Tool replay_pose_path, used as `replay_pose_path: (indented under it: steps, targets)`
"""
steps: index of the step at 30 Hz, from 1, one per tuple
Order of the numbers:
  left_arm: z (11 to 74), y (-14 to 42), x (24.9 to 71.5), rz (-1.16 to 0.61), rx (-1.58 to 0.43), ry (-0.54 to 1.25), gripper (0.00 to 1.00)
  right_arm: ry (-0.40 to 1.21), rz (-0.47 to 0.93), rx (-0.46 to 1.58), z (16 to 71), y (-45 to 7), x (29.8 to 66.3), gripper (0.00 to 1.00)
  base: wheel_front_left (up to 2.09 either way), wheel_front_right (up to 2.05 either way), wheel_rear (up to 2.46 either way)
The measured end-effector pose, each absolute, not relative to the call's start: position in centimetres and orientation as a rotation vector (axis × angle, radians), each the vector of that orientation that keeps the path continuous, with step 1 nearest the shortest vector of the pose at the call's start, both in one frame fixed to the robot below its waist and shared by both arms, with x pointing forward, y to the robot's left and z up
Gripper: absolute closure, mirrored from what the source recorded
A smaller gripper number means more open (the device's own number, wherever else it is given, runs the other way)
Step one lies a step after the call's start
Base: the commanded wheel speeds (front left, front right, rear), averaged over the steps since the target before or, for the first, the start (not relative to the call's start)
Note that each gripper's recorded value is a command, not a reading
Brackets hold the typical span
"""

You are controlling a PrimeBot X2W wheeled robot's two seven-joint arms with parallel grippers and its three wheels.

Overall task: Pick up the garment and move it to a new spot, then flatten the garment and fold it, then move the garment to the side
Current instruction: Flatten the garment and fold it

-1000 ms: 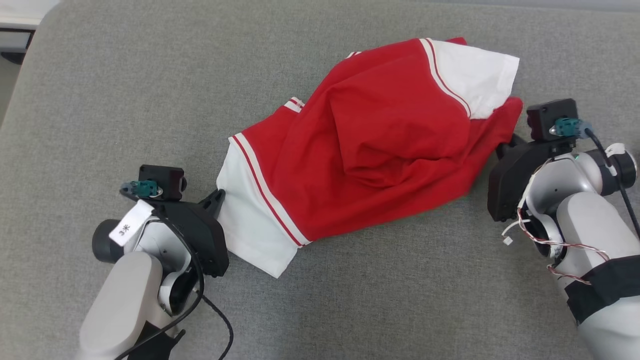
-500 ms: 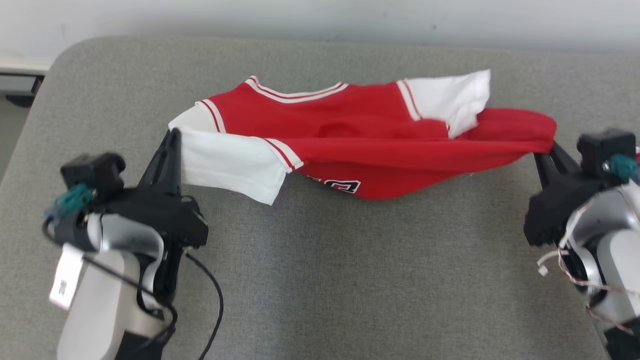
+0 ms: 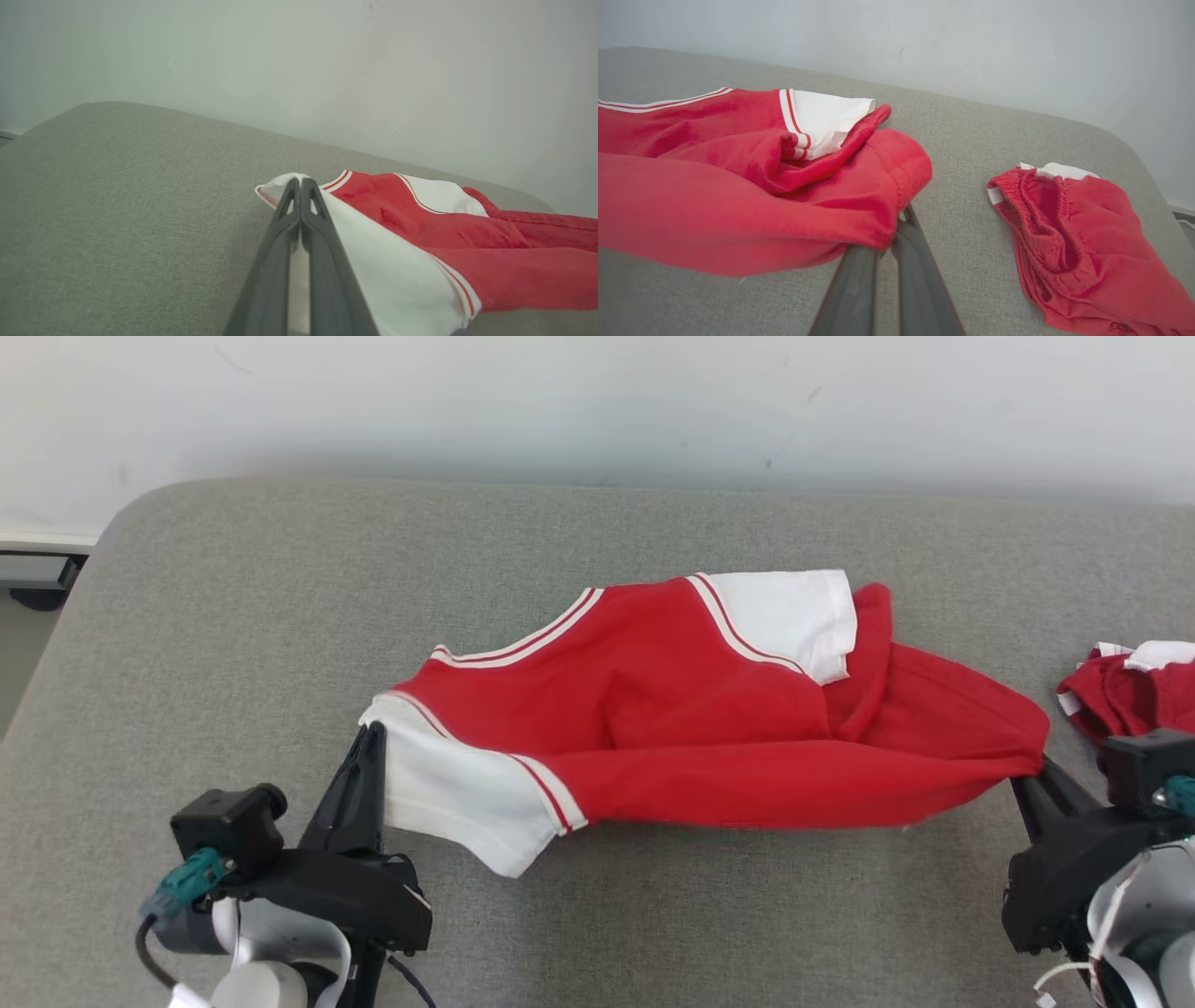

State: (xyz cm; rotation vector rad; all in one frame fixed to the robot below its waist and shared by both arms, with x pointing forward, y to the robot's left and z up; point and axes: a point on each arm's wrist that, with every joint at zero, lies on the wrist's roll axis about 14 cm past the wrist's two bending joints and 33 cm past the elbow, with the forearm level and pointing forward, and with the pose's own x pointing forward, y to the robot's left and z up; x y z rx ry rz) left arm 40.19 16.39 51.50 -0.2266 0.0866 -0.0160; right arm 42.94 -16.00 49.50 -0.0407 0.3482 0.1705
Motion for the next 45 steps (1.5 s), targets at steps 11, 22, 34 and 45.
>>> replay_pose_path:
  steps: [11, 22, 34, 45]
  targets:
    - [52.2, 17.8, 37.6, 0.051, -0.255, 0.073, 1.0, 0.433, 0.109, -0.022, 49.6, -18.4, 39.6, 1.0, 0.0, 0.0, 0.0]
    - [51.1, 16.9, 43.9, 0.013, -0.196, 0.159, 1.0, 0.517, 0.176, 0.053, 49.3, -15.1, 46.7, 1.0, 0.0, 0.0, 0.0]
    - [46.3, 16.4, 48.9, 0.007, -0.134, 0.305, 0.0, 0.685, 0.162, 0.052, 44.0, -14.8, 51.7, 0.0, 0.0, 0.0, 0.0]
    - [48.9, 18.9, 48.5, 0.088, -0.117, 0.16, 0.0, 0.477, 0.104, 0.023, 47.7, -16.0, 53.5, 0.0, 0.0, 0.0, 0.0]
